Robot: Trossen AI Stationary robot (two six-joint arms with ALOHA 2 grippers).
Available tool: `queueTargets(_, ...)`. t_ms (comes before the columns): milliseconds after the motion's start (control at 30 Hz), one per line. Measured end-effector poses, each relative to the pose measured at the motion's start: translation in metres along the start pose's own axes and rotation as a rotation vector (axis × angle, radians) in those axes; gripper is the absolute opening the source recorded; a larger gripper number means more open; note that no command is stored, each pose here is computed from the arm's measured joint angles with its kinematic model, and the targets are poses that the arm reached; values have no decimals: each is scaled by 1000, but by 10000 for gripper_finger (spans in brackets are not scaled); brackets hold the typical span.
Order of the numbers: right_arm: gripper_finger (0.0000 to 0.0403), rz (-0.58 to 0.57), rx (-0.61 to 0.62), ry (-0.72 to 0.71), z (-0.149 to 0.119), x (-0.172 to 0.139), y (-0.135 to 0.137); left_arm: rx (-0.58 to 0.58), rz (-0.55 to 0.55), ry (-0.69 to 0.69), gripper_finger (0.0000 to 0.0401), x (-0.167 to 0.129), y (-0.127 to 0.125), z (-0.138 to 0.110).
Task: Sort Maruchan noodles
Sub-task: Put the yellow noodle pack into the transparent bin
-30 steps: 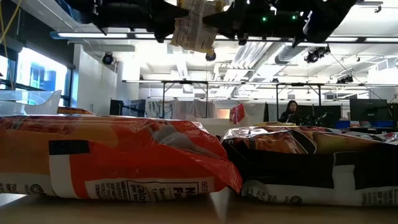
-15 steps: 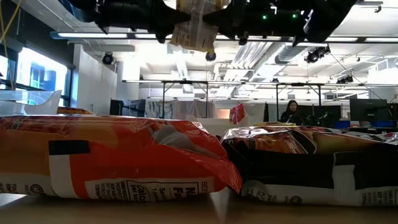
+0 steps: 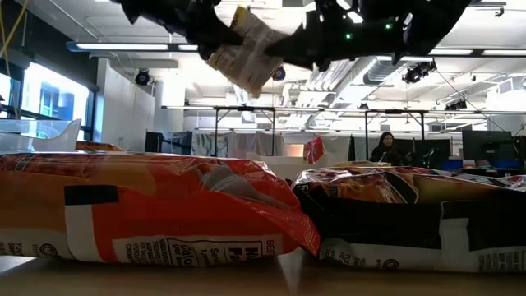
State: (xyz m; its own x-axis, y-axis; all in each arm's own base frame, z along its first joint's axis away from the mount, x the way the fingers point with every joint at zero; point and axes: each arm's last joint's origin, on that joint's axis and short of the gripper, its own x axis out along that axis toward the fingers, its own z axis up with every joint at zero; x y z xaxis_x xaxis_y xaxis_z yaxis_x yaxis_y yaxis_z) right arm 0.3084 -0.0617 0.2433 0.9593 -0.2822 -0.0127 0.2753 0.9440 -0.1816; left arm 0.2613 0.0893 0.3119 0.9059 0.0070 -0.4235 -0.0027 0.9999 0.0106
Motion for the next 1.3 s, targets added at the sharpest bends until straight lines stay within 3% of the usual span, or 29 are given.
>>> queueTargets(233,173,31,-16,143,-13,-1,5,0,-19,130,84,3,-24,-5)
queueTargets(400,127,49,-29,161,-14,-2,11,10,-36,162,82,6,-42,-5)
queueTargets(700,64,52,-57,203,-18,-4,14,-16,-62,206,36,4,-68,-7)
queueTargets(933,40,72,-57,218,-20,-4,15,-11,-24,191,17,-4,-79,-3)
queueTargets(1300,37,81,0,252,-9,-16,14,-66,-33,256,14,-5,-88,-9)
